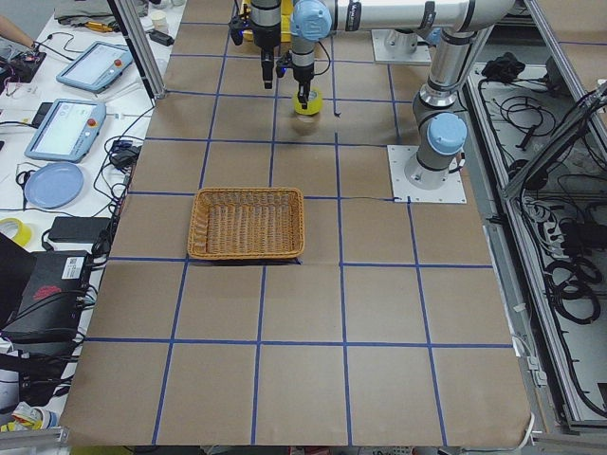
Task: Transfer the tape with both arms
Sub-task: 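Lift the tape roll out of the tray and set it on the table center, then reach the left gripper to the tape roll and grasp it while the right gripper withdraws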
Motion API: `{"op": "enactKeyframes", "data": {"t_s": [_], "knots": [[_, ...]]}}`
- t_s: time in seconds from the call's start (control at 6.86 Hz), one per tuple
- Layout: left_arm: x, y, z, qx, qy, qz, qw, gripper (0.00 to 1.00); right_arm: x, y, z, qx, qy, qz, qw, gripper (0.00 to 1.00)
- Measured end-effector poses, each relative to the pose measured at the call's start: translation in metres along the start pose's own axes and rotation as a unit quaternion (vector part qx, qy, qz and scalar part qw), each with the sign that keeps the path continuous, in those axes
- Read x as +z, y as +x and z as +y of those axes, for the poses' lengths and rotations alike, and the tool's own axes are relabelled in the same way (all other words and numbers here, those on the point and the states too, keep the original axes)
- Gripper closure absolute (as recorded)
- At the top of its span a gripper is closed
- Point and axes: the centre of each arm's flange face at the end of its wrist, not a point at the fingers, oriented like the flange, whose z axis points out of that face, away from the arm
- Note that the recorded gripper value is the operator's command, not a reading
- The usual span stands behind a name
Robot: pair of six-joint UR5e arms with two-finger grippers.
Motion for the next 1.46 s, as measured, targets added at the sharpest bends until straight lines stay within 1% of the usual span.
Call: {"op": "enactKeyframes", "data": {"t_s": [0.15, 0.29, 0.44, 0.58, 0.73, 1.02, 1.17, 1.31, 1.46], "knots": [[0.000, 0.000, 0.000, 0.000, 0.000, 0.000, 1.0000, 0.00, 0.005, -0.004, 0.001, -0.014, 0.002, -0.001, 0.9999, 0.00], [0.001, 0.000, 0.000, 0.000, -0.001, 0.001, 1.0000, 0.00, -0.003, -0.008, -0.003, -0.027, 0.014, -0.004, 0.9995, 0.00], [0.001, 0.000, 0.000, 0.001, -0.001, 0.001, 1.0000, 0.00, -0.021, -0.006, -0.012, -0.035, 0.033, -0.002, 0.9989, 0.00], [0.003, 0.000, 0.001, 0.001, -0.003, 0.001, 1.0000, 0.00, -0.039, 0.007, -0.026, -0.035, 0.040, 0.007, 0.9986, 0.00], [0.007, 0.002, 0.005, 0.001, -0.008, 0.003, 1.0000, 0.00, -0.067, 0.042, -0.052, -0.033, 0.035, 0.020, 0.9986, 0.00], [0.020, 0.019, 0.023, 0.005, -0.020, 0.030, 0.9993, 0.00, -0.141, 0.146, -0.105, -0.033, 0.024, 0.031, 0.9987, 0.00], [0.028, 0.035, 0.035, 0.017, -0.027, 0.039, 0.9987, 0.00, -0.170, 0.193, -0.120, -0.027, 0.024, 0.033, 0.9988, 0.00], [0.042, 0.059, 0.049, 0.032, -0.032, 0.042, 0.9981, 0.00, -0.190, 0.223, -0.123, -0.029, 0.023, 0.040, 0.9985, 0.00], [0.065, 0.088, 0.064, 0.048, -0.029, 0.043, 0.9975, 0.00, -0.204, 0.241, -0.122, -0.030, 0.025, 0.052, 0.9979, 0.00]]}}
